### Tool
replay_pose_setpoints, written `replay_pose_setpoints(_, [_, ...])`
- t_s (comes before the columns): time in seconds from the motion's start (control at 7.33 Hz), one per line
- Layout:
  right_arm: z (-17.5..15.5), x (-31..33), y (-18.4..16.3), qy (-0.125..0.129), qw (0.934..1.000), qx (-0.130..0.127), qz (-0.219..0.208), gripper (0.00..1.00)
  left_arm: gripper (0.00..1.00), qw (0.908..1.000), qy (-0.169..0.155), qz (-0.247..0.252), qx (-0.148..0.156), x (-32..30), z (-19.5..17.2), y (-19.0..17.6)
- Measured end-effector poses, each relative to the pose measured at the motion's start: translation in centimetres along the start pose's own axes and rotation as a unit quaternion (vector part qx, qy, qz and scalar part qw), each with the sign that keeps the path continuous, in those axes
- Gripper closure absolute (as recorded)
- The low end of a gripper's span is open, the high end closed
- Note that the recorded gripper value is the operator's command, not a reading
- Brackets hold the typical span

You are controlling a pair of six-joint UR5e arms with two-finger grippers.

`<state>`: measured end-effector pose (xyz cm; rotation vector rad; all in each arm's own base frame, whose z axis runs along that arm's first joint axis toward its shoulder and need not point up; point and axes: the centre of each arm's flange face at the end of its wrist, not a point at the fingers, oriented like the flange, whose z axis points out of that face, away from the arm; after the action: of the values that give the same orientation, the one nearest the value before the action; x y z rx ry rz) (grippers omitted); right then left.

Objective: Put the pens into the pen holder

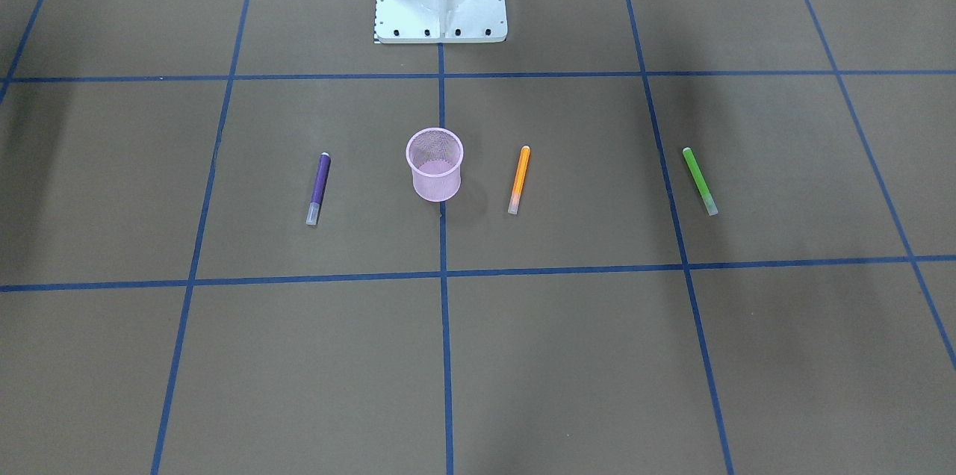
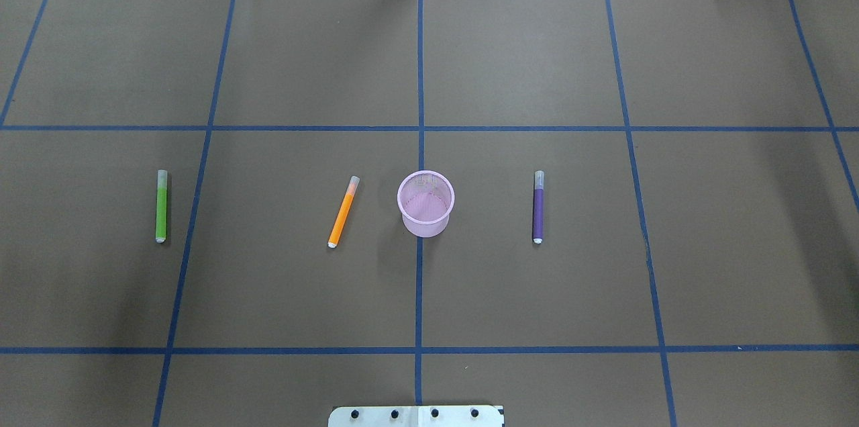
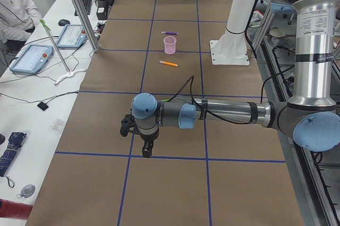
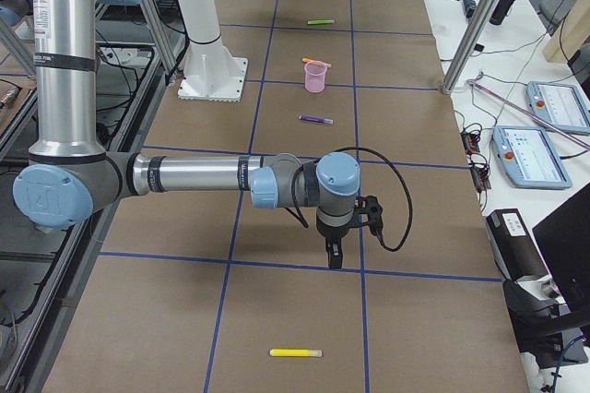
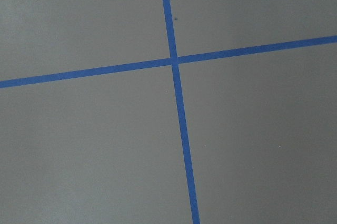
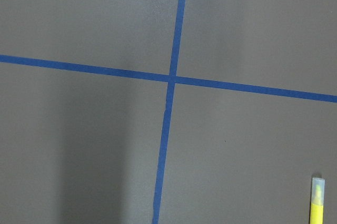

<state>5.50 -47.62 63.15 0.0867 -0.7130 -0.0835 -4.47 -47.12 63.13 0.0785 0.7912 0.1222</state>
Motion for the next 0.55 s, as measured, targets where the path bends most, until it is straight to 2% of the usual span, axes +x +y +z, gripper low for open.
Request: replay_pose_setpoints(0.55, [-0.12,-0.12,-0.15,0.001,1.0,0.002,-0.001,0.0,0.0,1.0,-0.002,0.002,0.001,0.51,-0.18,-0.17])
